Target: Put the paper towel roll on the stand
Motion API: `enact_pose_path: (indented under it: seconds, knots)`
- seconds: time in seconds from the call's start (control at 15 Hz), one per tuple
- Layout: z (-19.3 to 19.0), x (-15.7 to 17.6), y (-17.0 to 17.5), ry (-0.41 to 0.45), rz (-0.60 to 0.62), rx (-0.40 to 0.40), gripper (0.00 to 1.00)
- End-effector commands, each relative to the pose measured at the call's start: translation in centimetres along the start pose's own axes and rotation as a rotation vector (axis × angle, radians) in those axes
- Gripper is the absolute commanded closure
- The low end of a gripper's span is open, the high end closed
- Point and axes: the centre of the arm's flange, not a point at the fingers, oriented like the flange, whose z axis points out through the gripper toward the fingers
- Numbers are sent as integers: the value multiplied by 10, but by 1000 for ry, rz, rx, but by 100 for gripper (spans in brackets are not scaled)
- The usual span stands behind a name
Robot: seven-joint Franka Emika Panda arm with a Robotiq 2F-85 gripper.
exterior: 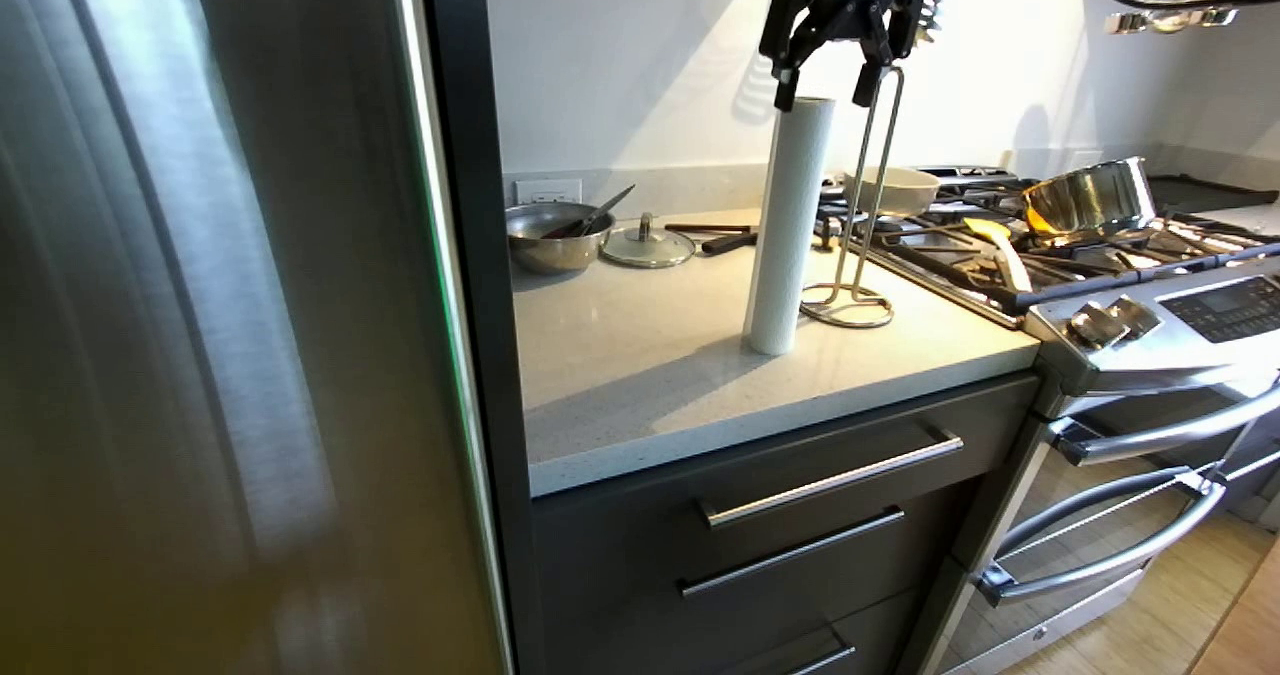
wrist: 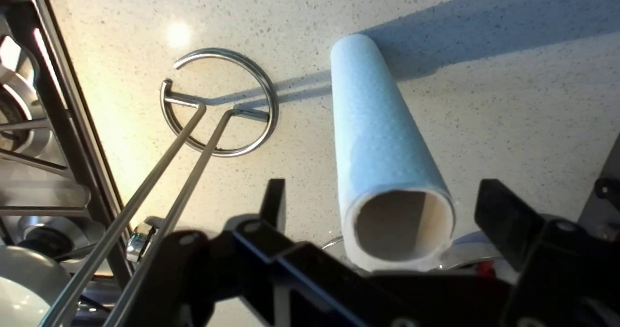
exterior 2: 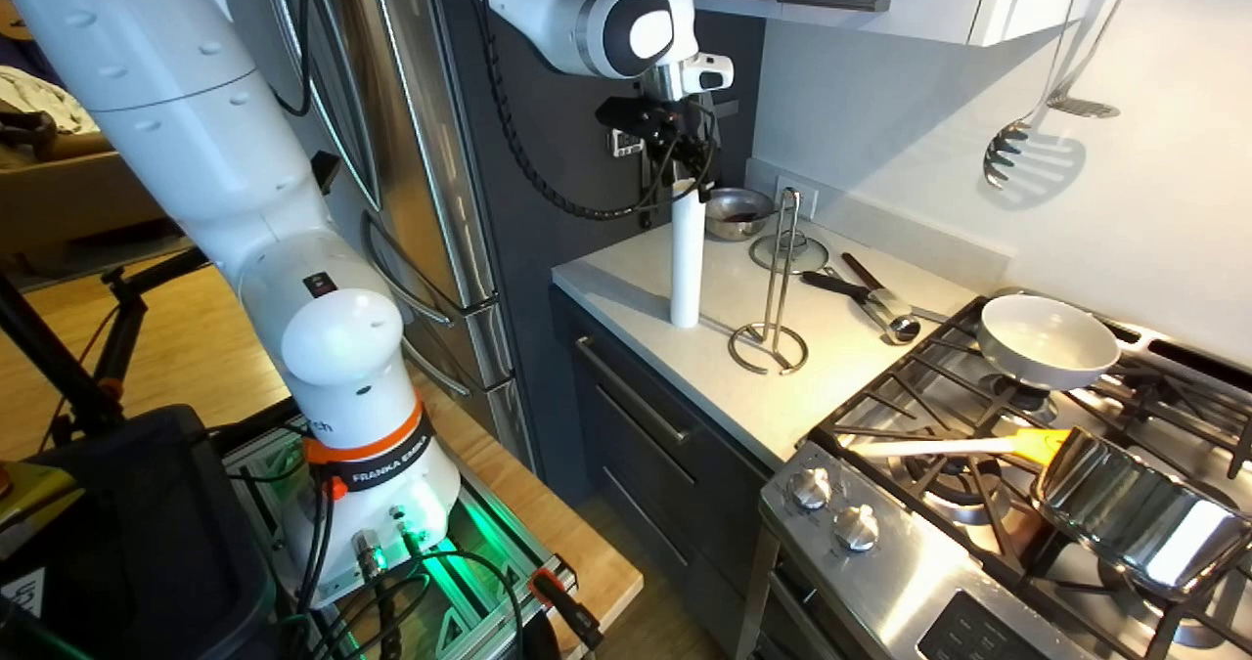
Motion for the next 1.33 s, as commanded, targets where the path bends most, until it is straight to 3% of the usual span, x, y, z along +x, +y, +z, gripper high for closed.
enact_pose_path:
  seconds: [0.0, 0.33, 0.6, 0.73, 1.27]
  knots:
    - [7, 5, 0, 8, -15, 22, 29]
    - [-1, 1, 3, 5, -15, 25, 69]
    - [-29, -3, 11, 21, 2, 15, 96]
    - [-54, -6, 16, 36, 3, 2, 100]
    - [-199, -25, 44, 111, 22, -80, 99]
